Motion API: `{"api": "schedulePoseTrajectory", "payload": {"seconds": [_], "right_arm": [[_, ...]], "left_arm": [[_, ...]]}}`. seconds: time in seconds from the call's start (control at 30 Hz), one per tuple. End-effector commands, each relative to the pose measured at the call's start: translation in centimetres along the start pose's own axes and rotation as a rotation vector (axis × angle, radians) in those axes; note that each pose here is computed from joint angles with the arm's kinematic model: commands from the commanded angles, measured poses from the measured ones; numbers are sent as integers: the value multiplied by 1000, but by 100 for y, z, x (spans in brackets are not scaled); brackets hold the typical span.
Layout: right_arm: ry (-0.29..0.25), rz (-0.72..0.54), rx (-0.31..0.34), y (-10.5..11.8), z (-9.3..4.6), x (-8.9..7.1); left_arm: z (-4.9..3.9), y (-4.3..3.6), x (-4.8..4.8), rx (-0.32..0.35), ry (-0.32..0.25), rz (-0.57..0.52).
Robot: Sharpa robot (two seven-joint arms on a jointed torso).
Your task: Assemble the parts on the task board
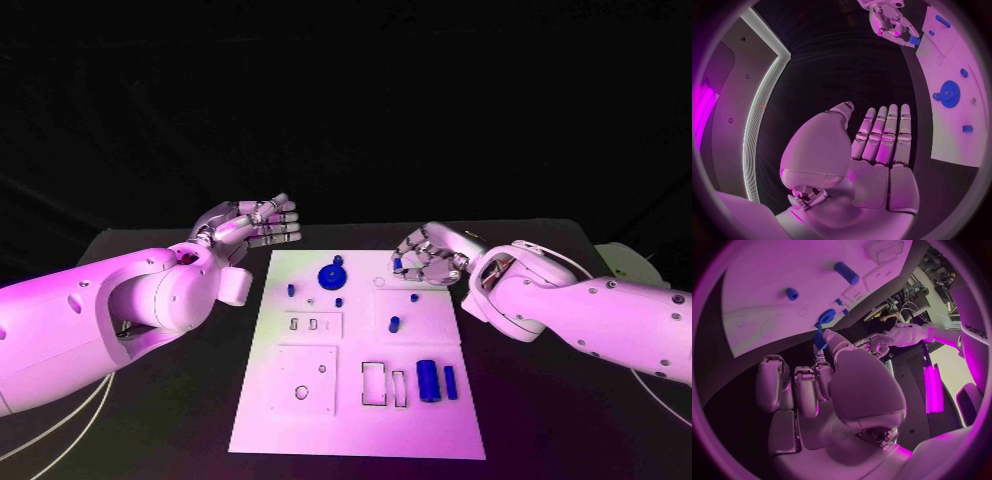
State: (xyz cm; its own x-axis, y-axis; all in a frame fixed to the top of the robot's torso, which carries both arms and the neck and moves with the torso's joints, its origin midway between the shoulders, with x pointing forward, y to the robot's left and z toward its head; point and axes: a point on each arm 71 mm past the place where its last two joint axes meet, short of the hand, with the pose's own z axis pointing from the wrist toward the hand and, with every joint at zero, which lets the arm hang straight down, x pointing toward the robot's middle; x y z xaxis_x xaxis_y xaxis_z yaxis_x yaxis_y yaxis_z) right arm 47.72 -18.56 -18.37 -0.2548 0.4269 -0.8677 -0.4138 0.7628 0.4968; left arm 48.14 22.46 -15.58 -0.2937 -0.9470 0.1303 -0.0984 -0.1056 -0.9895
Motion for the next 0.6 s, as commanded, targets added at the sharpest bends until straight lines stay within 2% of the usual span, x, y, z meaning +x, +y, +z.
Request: {"api": "schedulePoseTrajectory", "payload": {"seconds": [0.03,0.27,0.6], "right_arm": [[27,-53,-27,236,77,105],[94,-79,-89,647,251,394],[154,-125,-109,869,337,769]], "left_arm": [[9,-3,38,2,22,-9],[21,1,66,1,27,-10],[29,4,96,-1,34,-12]]}}
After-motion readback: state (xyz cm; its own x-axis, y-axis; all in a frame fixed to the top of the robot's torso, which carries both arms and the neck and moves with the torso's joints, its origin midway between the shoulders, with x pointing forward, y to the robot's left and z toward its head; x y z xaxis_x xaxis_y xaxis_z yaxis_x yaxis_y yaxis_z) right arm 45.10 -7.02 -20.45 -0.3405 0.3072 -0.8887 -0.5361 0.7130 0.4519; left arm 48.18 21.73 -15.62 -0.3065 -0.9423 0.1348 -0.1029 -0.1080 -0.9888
